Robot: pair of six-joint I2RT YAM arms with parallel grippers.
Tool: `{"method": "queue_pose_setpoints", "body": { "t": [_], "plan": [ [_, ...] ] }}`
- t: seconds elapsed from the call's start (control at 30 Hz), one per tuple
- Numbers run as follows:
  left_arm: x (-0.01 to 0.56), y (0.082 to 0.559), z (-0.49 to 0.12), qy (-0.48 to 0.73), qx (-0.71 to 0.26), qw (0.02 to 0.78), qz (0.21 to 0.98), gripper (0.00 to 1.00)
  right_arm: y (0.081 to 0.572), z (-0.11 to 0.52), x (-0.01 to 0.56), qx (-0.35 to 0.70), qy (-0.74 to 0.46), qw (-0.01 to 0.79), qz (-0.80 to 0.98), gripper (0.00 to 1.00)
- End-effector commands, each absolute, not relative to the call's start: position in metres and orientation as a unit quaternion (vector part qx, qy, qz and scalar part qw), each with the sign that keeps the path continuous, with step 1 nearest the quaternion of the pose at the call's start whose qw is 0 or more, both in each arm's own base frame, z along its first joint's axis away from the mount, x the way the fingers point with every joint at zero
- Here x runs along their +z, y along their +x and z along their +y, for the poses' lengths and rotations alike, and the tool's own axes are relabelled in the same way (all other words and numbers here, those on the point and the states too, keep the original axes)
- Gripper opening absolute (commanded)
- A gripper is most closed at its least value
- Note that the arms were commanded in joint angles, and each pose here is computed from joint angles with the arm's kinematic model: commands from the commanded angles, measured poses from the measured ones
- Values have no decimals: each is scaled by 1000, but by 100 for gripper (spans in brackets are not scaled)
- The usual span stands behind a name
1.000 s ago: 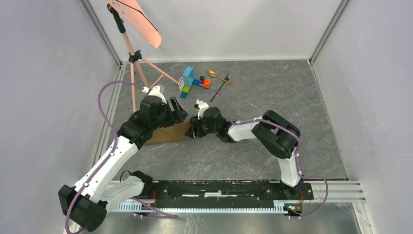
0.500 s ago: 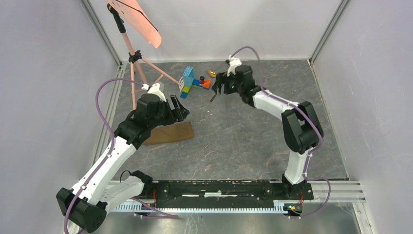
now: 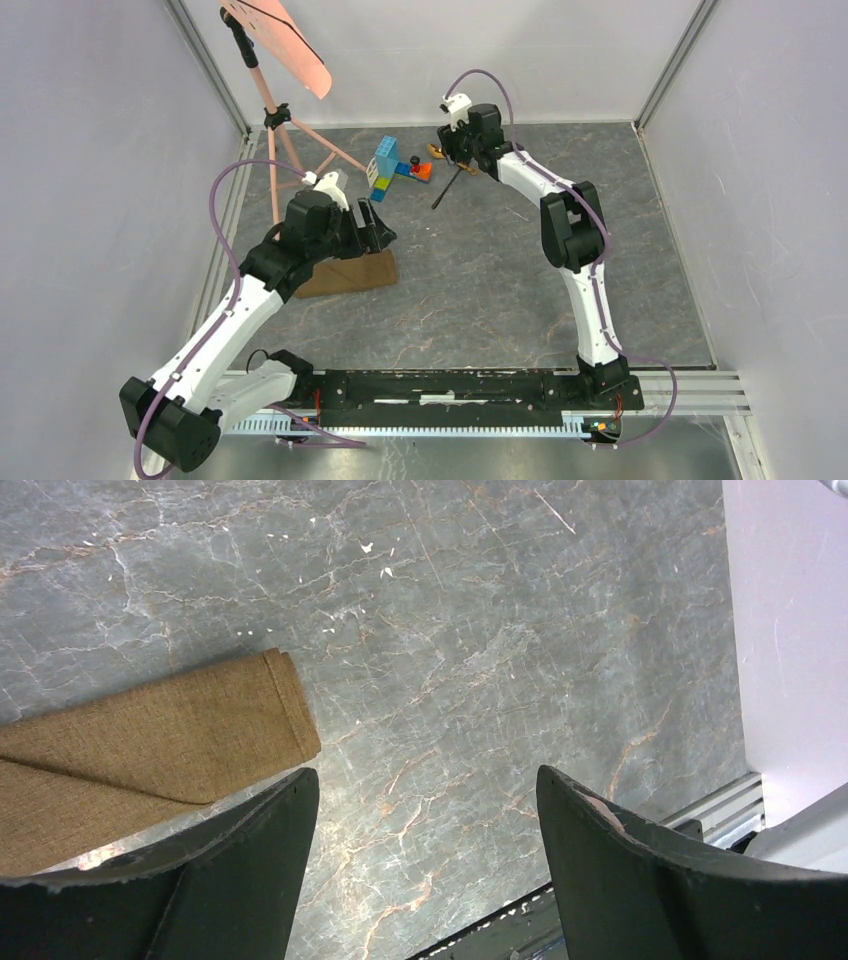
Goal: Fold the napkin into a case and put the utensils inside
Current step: Pick up the spoon from the corner of the board.
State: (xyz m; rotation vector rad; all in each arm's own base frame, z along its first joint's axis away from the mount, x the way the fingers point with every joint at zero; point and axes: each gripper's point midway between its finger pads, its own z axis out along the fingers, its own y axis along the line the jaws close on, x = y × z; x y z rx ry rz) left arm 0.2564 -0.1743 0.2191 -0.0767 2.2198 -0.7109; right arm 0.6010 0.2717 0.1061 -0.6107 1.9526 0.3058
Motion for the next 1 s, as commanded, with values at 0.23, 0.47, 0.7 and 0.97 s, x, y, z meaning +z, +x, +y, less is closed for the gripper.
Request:
{"method": "queue_pose_setpoints", "body": {
  "t": [0.23,0.47,0.7,0.97],
  "plan": [
    [229,270,-187,7,-292,403,867,86,629,275,65,84,-301,494,812,62],
    [229,275,-191,5,-293,399,869,86,628,278,39,95,-286,469,831,52],
    [229,278,-193,5,-295,396,869,86,598,265,13,65,-298,409,860,19],
    [223,275,-195,-2,-301,386,872,86,562,264,52,129,-183,401,888,0]
  ]
}}
